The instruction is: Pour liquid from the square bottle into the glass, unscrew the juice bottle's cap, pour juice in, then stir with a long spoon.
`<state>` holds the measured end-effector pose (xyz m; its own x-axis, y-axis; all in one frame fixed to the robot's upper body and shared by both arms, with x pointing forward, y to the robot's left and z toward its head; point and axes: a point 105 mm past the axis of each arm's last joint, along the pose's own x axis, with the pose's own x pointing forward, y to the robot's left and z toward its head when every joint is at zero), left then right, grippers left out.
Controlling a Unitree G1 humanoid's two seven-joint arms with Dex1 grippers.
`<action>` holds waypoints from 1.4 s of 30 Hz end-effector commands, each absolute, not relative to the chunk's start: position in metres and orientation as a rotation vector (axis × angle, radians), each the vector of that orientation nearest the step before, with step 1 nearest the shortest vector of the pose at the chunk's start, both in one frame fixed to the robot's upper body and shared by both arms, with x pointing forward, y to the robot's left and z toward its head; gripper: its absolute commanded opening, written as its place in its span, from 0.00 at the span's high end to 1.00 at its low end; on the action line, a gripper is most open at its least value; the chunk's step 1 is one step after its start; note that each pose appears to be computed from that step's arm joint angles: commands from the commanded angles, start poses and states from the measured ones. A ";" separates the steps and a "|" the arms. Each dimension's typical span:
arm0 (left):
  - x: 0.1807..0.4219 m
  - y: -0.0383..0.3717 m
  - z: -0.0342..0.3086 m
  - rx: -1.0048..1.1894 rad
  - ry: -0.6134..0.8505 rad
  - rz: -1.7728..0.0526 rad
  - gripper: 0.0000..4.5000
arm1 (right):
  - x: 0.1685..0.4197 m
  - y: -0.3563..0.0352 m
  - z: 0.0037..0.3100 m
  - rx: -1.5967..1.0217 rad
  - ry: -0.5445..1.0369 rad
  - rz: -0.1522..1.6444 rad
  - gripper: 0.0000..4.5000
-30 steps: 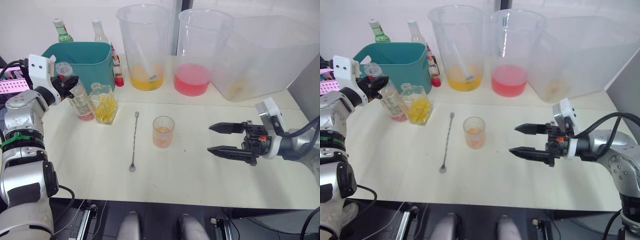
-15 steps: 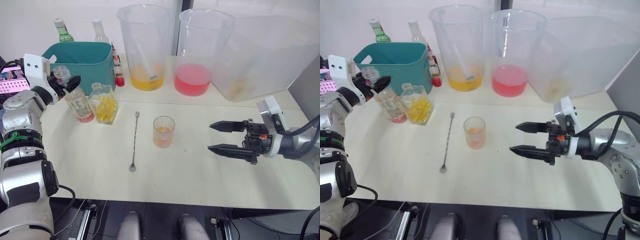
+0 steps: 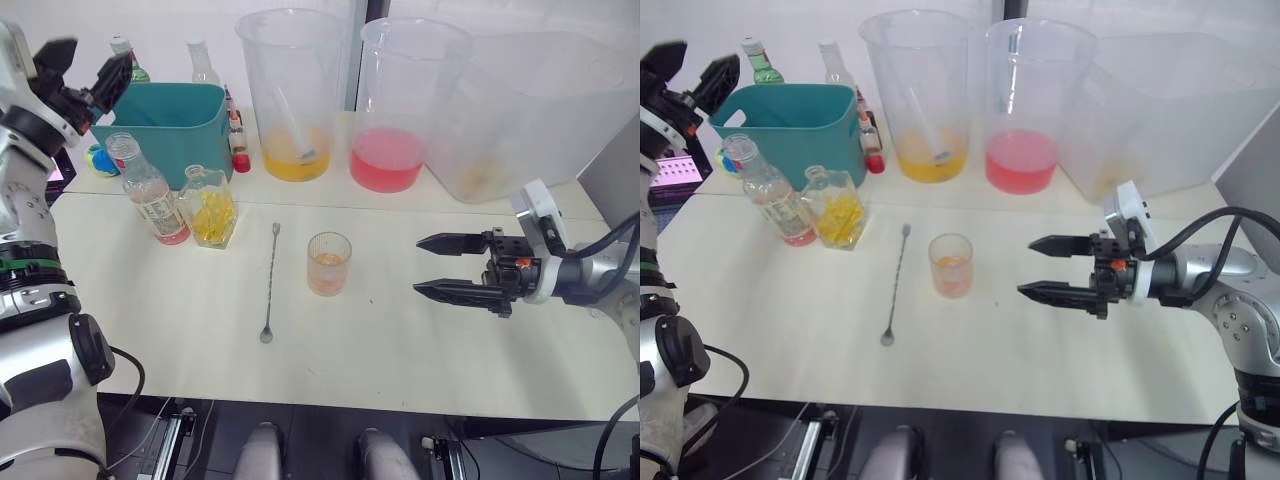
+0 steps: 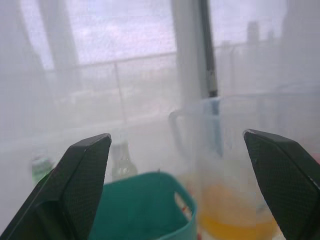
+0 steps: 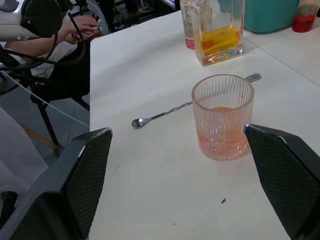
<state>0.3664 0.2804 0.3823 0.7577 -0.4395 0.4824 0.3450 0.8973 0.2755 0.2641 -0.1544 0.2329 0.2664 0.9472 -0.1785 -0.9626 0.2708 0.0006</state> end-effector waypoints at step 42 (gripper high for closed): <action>0.242 0.263 0.112 -0.034 0.208 -0.699 0.00 | 0.247 -0.243 0.182 0.003 0.291 0.797 0.00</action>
<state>0.2428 0.2728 0.1071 0.7584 -0.6185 -0.2059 0.6190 0.7823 -0.0700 0.2512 -0.2480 0.1698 0.6763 0.6813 -0.2802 -0.6726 0.7262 0.1424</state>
